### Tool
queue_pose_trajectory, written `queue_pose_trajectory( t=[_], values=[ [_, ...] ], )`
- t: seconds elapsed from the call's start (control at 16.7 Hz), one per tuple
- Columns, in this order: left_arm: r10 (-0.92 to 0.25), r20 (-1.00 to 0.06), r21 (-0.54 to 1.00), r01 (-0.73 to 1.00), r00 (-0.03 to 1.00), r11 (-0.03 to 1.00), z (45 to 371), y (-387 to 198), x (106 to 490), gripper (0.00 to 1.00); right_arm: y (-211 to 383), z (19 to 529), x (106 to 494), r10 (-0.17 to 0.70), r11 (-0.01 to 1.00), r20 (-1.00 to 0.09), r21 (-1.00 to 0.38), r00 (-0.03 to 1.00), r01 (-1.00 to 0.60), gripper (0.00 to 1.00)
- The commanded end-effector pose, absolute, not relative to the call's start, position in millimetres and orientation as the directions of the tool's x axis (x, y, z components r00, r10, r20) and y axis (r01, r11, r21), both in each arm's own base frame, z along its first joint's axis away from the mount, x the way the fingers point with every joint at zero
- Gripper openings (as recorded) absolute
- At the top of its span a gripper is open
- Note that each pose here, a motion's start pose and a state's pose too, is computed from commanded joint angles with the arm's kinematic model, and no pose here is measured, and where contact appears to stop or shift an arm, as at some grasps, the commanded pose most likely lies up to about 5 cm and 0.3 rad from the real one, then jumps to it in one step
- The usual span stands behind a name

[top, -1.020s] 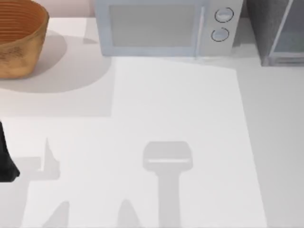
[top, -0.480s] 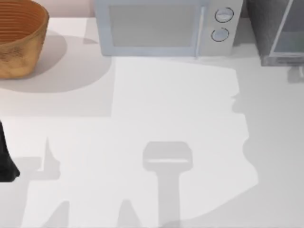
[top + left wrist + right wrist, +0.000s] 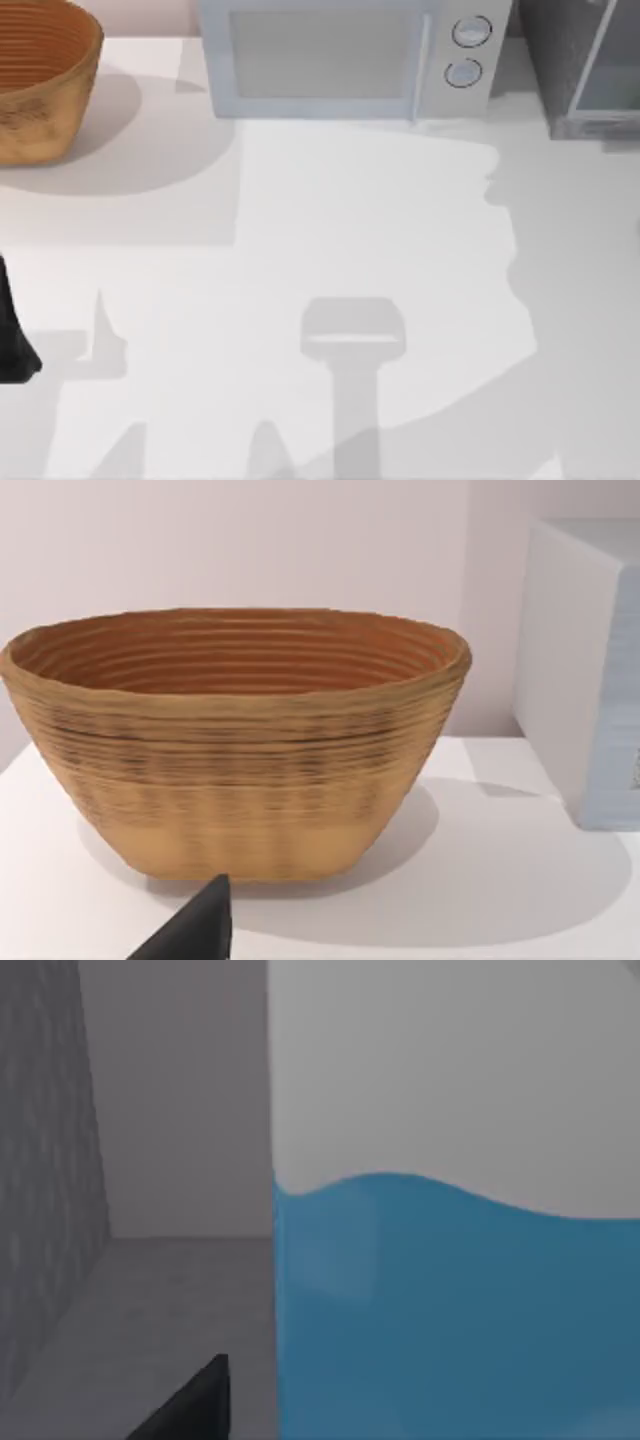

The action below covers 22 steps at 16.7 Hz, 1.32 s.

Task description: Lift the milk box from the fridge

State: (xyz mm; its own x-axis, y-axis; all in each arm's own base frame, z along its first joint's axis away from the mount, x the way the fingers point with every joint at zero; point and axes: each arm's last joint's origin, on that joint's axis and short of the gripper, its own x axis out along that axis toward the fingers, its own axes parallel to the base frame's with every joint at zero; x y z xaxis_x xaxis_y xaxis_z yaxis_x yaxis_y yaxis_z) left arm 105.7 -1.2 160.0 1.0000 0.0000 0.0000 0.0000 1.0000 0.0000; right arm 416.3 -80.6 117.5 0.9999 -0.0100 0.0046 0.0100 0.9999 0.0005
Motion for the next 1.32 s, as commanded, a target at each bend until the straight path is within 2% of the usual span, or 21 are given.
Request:
queue_pose_trajectory(
  t=[0.18, 0.48, 1.26, 1.32],
  values=[
    [0.000, 0.000, 0.000, 0.000, 1.000, 1.000, 160.0, -1.2, 105.7, 1.00, -79.7, 117.9, 437.9, -0.010, 1.000, 0.004, 0.001, 1.000, 0.010, 1.00],
    [0.000, 0.000, 0.000, 0.000, 1.000, 1.000, 160.0, -1.2, 105.7, 1.00, -79.1, 117.6, 441.4, -0.010, 1.000, 0.000, 0.001, 1.000, 0.010, 1.00],
    [0.000, 0.000, 0.000, 0.000, 1.000, 1.000, 160.0, -1.2, 105.7, 1.00, -79.1, 117.6, 441.4, -0.010, 1.000, 0.000, 0.001, 1.000, 0.010, 0.02],
    [0.000, 0.000, 0.000, 0.000, 1.000, 1.000, 160.0, -1.2, 105.7, 1.00, -79.1, 117.6, 441.4, -0.010, 1.000, 0.000, 0.001, 1.000, 0.010, 0.00]
  ],
)
